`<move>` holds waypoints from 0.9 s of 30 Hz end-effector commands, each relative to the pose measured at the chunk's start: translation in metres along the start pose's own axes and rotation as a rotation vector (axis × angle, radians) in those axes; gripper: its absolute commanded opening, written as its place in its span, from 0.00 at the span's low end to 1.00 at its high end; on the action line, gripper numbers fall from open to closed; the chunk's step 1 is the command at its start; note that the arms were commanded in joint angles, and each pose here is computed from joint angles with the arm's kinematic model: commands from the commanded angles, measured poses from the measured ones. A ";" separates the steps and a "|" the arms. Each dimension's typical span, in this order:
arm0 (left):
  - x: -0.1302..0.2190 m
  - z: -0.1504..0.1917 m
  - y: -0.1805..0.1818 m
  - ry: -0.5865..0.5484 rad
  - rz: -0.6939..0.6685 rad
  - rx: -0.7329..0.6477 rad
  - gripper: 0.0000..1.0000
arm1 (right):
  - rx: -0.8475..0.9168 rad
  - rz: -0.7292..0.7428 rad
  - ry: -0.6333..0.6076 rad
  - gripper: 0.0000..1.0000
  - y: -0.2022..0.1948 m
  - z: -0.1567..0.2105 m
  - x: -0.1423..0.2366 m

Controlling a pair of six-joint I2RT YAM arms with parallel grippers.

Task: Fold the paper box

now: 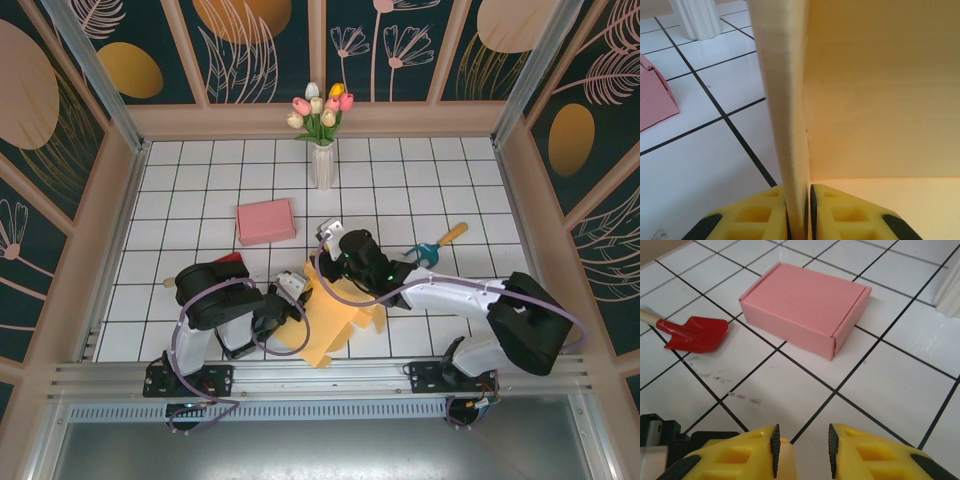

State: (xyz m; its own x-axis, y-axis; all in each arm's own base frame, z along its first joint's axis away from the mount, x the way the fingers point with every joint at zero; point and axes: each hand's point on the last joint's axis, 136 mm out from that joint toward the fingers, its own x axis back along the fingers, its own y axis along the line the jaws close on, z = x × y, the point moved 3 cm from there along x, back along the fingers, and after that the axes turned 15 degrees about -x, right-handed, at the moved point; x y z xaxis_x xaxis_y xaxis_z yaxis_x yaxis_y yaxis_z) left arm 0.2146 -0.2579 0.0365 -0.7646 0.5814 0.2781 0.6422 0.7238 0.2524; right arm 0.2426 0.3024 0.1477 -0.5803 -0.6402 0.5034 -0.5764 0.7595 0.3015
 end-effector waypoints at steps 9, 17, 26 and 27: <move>0.016 -0.051 0.018 -0.218 -0.060 0.089 0.31 | -0.003 0.027 0.100 0.32 -0.009 0.030 -0.022; 0.021 -0.063 0.018 -0.235 -0.039 0.087 0.31 | 0.006 0.022 0.089 0.32 -0.007 0.028 -0.016; 0.008 -0.069 0.016 -0.242 -0.056 0.090 0.20 | 0.017 0.002 0.097 0.32 -0.003 0.037 -0.015; 0.008 -0.070 0.017 -0.243 -0.064 0.094 0.17 | 0.018 0.001 0.098 0.32 -0.003 0.038 -0.015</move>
State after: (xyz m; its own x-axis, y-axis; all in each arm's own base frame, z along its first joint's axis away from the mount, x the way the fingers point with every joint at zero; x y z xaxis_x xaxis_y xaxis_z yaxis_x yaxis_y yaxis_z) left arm 0.2189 -0.2573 0.0770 -0.7963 0.5817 0.1658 0.6049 0.7653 0.2200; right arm 0.2473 0.3119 0.1344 -0.5746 -0.6459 0.5026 -0.5763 0.7554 0.3120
